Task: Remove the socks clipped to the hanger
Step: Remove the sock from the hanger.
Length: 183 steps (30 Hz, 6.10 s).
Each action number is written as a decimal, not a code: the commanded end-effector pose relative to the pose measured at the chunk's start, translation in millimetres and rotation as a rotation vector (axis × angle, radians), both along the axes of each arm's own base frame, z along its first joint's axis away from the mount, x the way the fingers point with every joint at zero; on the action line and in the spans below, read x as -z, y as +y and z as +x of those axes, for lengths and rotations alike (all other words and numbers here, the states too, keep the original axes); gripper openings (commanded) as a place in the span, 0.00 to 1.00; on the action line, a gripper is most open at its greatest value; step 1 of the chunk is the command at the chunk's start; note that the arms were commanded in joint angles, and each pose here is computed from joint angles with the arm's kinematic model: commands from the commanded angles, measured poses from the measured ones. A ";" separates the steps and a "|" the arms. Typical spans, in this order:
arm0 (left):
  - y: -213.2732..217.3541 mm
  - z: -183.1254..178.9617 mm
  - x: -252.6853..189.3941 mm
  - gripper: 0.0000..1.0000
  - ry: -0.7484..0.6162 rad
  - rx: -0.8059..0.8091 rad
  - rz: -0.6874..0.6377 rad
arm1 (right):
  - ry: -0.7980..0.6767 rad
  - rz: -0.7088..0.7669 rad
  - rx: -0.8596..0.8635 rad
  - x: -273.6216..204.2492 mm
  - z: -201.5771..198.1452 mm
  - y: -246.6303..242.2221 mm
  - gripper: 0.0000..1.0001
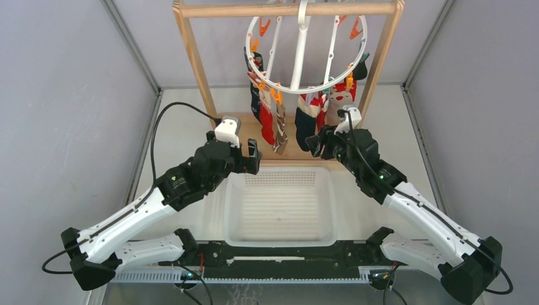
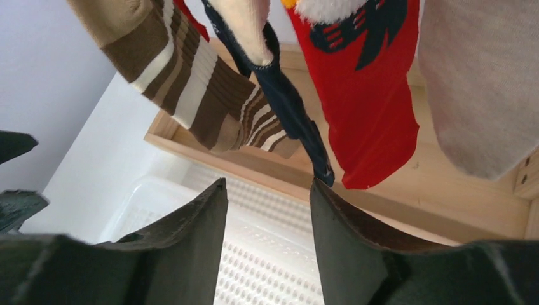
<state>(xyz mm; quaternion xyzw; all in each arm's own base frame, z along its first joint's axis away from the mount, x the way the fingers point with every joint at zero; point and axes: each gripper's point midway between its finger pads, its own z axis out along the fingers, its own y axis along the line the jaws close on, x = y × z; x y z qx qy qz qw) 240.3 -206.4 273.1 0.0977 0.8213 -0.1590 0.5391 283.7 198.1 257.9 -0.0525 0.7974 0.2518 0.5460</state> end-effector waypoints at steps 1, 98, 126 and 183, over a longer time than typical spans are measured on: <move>-6.0 -3.7 -34.1 1.00 -0.062 0.045 -0.106 | -0.086 0.007 0.018 -17.7 18.2 -1.2 0.60; -52.1 -23.0 7.3 1.00 -0.014 0.218 -0.364 | -0.048 0.228 -0.186 -18.9 -13.0 18.8 0.00; -94.7 -30.5 -3.7 1.00 -0.120 0.352 -0.416 | 0.050 0.477 -0.333 -66.3 -52.7 36.4 0.00; -161.8 -21.9 -9.8 1.00 -0.255 0.550 -0.432 | 0.126 0.486 -0.408 -64.2 -73.4 47.9 0.00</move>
